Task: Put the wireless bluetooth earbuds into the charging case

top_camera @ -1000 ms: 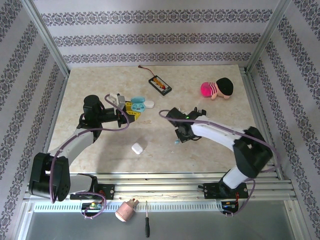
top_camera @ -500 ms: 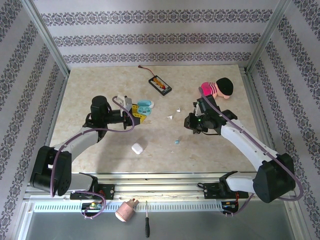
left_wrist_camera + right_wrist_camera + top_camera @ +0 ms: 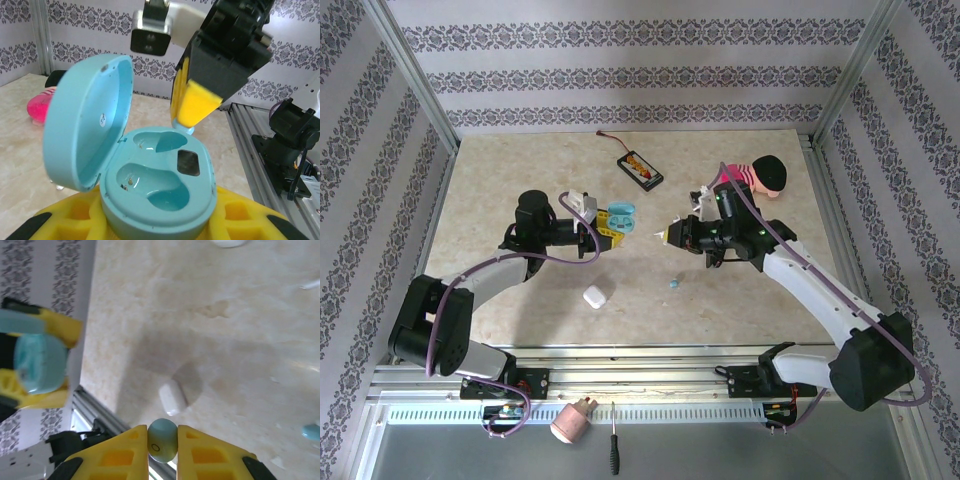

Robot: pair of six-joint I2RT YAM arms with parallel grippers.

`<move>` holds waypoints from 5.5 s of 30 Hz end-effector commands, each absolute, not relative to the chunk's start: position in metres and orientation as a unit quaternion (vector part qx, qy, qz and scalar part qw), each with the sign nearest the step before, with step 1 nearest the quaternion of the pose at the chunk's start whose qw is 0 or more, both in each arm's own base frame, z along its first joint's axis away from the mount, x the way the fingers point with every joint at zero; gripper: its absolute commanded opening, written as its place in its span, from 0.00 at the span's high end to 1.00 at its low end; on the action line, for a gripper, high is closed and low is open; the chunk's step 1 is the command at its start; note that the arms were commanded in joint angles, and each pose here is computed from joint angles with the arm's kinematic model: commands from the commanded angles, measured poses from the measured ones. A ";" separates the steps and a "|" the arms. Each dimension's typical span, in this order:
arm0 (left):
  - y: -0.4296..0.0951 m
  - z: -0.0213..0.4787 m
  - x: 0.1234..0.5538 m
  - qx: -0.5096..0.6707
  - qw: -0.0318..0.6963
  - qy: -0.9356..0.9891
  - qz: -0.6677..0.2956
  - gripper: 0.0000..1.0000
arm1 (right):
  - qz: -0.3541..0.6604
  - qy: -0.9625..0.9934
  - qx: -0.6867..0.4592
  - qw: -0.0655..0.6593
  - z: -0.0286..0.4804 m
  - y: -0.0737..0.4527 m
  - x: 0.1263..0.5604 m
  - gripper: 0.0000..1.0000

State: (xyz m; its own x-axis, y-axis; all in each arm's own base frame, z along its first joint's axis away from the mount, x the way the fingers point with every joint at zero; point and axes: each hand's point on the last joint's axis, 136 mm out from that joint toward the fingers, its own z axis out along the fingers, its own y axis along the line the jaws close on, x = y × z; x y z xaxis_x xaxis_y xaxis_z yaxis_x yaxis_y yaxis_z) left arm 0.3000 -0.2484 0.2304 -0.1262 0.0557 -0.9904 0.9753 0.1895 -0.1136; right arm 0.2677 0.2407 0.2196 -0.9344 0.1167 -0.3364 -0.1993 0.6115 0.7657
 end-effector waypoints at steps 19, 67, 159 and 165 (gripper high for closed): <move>-0.259 0.247 0.273 0.482 0.492 0.558 -0.464 0.67 | 0.465 0.828 -0.215 0.230 0.285 0.304 0.259 0.86; -0.246 0.239 0.291 0.468 0.506 0.578 -0.436 0.67 | 0.407 0.848 -0.196 0.276 0.263 0.252 0.225 0.41; -0.221 0.272 0.283 0.465 0.558 0.506 -0.466 0.66 | 0.076 0.981 -0.121 0.131 0.058 0.199 0.249 0.55; -0.187 0.269 0.299 0.432 0.588 0.538 -0.422 0.67 | -0.083 0.959 -0.225 0.149 0.058 0.191 0.250 0.60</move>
State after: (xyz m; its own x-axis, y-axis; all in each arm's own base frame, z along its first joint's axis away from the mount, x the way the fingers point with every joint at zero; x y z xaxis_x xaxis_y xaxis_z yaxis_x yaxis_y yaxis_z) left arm 0.2997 -0.1968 0.2554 -0.0121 -0.0348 -0.9993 0.9722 0.2332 -0.0199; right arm 0.2463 0.2178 0.0605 -0.8989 -0.3236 -0.2954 -0.3480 0.9369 0.0327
